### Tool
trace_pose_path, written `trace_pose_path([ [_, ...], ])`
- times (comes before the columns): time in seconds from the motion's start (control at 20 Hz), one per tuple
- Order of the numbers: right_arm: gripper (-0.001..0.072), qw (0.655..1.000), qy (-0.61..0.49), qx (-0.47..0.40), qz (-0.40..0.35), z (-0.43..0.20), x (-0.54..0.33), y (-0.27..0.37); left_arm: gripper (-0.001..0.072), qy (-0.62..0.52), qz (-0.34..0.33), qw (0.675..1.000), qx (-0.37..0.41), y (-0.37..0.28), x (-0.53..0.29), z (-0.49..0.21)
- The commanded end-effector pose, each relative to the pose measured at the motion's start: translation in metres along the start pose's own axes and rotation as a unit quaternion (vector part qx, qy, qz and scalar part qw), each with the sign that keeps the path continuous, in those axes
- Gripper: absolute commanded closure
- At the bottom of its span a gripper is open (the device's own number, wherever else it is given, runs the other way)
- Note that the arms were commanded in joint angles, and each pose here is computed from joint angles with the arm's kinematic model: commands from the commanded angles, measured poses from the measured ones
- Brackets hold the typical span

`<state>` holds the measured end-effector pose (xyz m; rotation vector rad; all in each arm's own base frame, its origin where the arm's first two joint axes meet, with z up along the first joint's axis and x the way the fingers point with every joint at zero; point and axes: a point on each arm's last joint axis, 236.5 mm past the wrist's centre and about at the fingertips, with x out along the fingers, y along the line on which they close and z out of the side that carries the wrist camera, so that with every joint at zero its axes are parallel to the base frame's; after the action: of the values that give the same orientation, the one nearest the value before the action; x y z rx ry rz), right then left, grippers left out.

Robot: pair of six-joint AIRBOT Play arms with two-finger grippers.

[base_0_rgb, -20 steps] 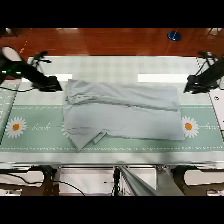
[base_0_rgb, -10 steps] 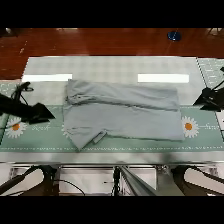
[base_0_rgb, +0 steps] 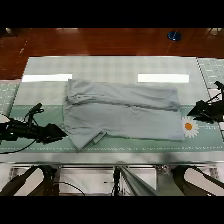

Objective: Fold the shirts.

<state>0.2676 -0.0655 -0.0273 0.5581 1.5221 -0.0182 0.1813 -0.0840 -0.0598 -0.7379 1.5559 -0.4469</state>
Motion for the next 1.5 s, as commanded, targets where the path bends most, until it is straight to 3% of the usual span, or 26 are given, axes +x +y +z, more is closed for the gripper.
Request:
trace_pose_path([
  [0.0, 0.0244, 1.000, -0.003, -0.005, 0.002, 0.000, 0.002, 0.000, 0.0241, -0.011, 0.003, 1.000, -0.010, 0.007, 0.008, 0.000],
  [0.95, 0.0247, 1.000, 0.007, -0.004, 0.013, -0.004, 0.002, 0.005, 0.0255, -0.020, 0.071, 0.997, -0.012, 0.026, 0.056, 0.027],
  [1.0, 0.0247, 1.000, 0.008, -0.004, 0.013, -0.005, 0.002, 0.005, 0.0321, -0.035, 0.078, 0.996, -0.015, 0.030, 0.056, 0.035],
  [1.05, 0.0247, 1.000, 0.011, -0.004, 0.014, -0.006, 0.001, 0.006, 0.0529, -0.045, 0.082, 0.996, -0.015, 0.032, 0.055, 0.040],
  [1.1, 0.0247, 1.000, 0.015, -0.004, 0.015, -0.008, 0.001, 0.006, 0.0633, -0.047, 0.083, 0.995, -0.014, 0.032, 0.055, 0.041],
  [1.15, 0.0247, 1.000, 0.017, -0.004, 0.015, -0.009, 0.001, 0.006, 0.0667, -0.046, 0.083, 0.995, -0.014, 0.032, 0.055, 0.040],
  [1.45, 0.0246, 1.000, 0.005, -0.006, 0.000, -0.016, -0.013, 0.001, 0.0668, -0.027, 0.073, 0.997, -0.012, 0.026, 0.055, 0.030],
])
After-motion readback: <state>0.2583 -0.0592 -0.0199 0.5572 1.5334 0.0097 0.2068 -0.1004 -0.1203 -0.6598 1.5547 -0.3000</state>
